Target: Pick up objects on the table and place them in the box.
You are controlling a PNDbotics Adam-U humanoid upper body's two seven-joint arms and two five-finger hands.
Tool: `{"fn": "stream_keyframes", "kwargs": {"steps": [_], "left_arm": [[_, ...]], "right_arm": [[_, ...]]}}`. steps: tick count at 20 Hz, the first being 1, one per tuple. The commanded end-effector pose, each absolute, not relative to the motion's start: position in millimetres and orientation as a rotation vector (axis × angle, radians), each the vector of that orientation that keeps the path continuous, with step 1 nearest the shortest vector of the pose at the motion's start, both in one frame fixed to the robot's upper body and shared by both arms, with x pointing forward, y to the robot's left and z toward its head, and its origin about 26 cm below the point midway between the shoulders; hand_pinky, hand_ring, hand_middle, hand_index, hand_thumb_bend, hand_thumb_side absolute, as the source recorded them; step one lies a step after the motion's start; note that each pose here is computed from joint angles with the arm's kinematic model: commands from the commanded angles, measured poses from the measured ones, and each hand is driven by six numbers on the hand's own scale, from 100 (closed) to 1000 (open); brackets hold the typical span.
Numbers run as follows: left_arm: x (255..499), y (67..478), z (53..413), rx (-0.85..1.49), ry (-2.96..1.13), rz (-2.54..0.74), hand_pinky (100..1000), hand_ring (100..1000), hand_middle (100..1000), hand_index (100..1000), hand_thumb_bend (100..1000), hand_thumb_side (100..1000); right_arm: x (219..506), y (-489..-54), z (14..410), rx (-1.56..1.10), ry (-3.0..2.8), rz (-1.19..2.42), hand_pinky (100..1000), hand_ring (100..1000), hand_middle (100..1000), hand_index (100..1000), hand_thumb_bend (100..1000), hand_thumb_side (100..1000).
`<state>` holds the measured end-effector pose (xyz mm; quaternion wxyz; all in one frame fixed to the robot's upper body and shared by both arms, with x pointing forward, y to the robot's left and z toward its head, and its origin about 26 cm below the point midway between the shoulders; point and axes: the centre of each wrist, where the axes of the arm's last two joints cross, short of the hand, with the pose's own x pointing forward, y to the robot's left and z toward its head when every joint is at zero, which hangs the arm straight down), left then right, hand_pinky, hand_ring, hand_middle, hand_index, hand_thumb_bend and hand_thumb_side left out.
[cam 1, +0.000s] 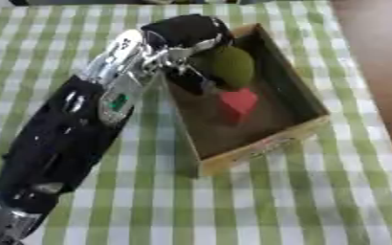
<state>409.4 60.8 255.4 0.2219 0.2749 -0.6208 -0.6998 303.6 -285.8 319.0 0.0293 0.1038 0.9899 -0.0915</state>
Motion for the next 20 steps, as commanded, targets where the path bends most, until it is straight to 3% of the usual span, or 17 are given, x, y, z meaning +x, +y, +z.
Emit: {"fn": "stream_keyframes", "kwargs": {"steps": [1,3,8,9,11,14,20], "left_arm": [[409.4,57.2,259.1,0.778,-1.726,-1.975,724,730,719,849,100,100],[409.7,56.8,257.7,0.775,-1.721,-2.001,751,762,747,870,149,112],[410.8,57.4,256.3,0.773,-1.714,-2.028,751,762,747,870,149,112],[410.8,57.5,256.3,0.775,-1.713,-2.030,841,868,874,959,527,534],[409.6,58.8,259.2,0.808,-1.717,-2.038,860,890,889,974,625,631],[407.7,59.8,264.4,0.865,-1.737,-2.018,869,909,896,985,710,668],[404.9,61.0,269.2,0.884,-1.777,-1.972,842,898,888,985,705,692]], "right_arm": [[298.9,-286.2,326.8,0.319,3.025,-0.289,869,616,506,785,100,273],[298.9,-286.2,326.8,0.319,3.025,-0.287,869,616,506,785,100,273],[298.9,-286.2,326.8,0.319,3.025,-0.286,869,616,506,785,100,273],[298.9,-286.3,326.7,0.319,3.025,-0.286,869,616,504,784,100,280],[298.9,-286.6,326.2,0.322,3.028,-0.286,869,616,504,784,100,281],[298.9,-286.7,326.1,0.323,3.029,-0.285,868,616,505,784,100,275],[298.8,-287.0,326.6,0.324,3.027,-0.279,867,616,506,784,100,266]]}}
